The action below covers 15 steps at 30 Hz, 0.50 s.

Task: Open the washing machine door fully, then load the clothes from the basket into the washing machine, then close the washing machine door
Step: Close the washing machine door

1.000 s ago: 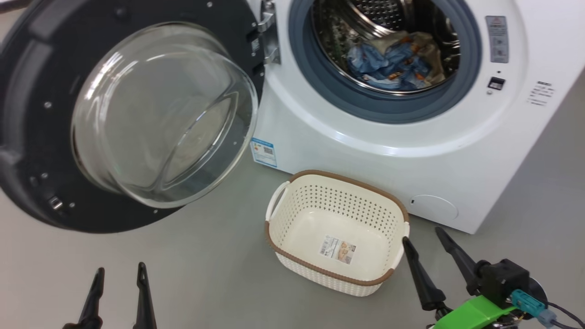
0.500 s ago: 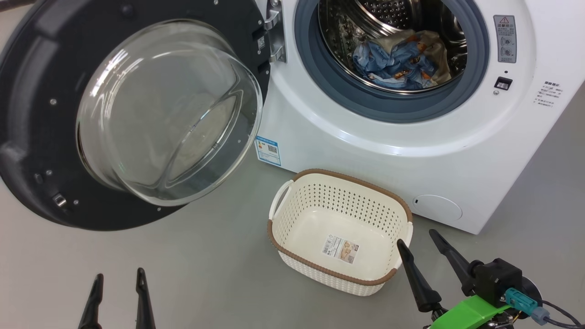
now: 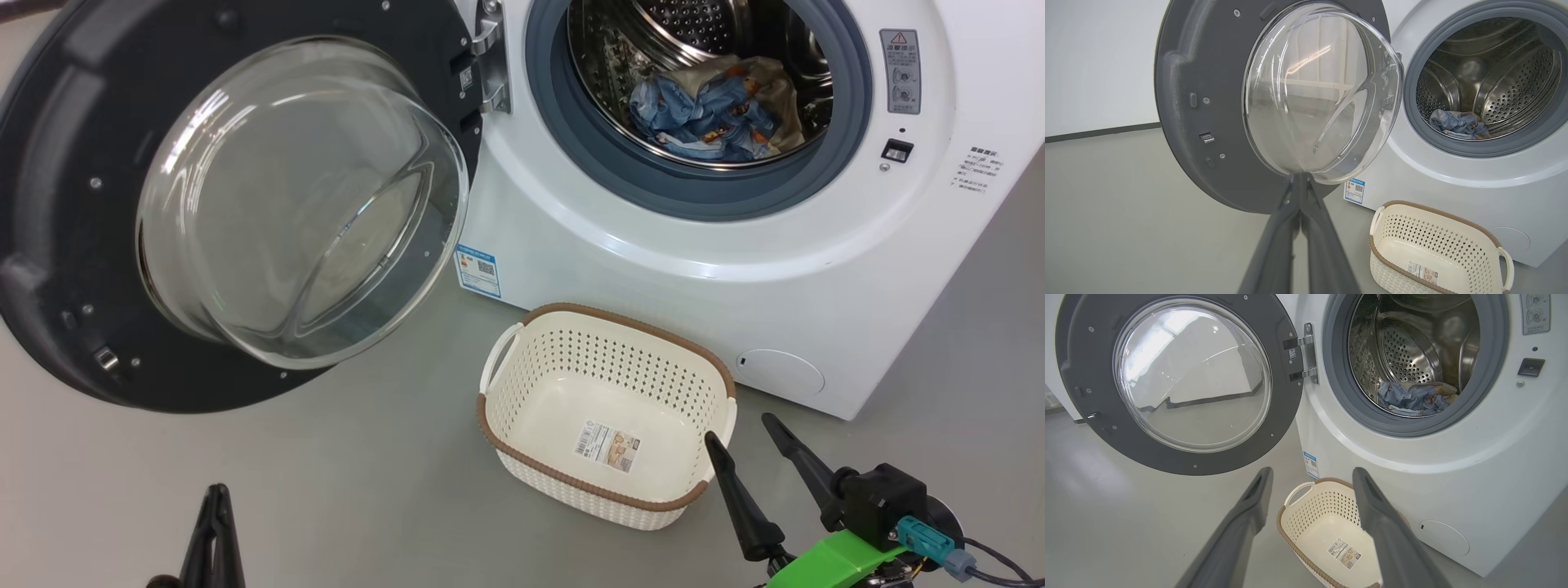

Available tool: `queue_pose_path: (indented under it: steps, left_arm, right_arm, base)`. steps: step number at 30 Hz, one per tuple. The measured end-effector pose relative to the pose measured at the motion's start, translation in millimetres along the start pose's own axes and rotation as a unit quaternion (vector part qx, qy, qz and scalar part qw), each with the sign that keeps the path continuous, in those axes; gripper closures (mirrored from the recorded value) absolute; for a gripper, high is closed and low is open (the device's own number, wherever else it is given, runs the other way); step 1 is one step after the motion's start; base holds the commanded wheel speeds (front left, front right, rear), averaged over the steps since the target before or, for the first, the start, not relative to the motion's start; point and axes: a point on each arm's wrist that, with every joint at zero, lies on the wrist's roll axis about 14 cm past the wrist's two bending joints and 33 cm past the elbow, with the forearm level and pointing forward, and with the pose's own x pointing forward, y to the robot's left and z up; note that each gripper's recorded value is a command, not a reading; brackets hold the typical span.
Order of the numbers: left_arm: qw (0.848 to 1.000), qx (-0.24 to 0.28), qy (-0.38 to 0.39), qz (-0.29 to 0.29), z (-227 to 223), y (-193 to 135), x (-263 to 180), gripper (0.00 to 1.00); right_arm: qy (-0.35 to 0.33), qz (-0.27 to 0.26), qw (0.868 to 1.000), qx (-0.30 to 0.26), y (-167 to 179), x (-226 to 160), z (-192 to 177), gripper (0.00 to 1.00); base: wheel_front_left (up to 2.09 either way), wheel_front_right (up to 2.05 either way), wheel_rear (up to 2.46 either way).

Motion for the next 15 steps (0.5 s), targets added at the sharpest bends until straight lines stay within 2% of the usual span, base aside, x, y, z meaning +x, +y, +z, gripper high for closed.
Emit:
queue_pose_path:
  steps: [12, 15]
  left_arm:
    - [1.0, -0.008, -0.002, 0.005, 1.8, 1.7, 1.8, 1.0]
    - [0.998, -0.059, -0.007, 0.009, 7.3, 0.2, 1.9, 1.0]
  right_arm:
    - [-0.002, 0.004, 1.0, 0.001, 0.9, 4.9, 0.8, 0.0]
    - [-0.004, 0.006, 1.0, 0.0, 1.2, 6.3, 2.0, 0.0]
  base:
    - [0.0, 0.0, 0.0]
    - [0.0, 0.0, 0.0]
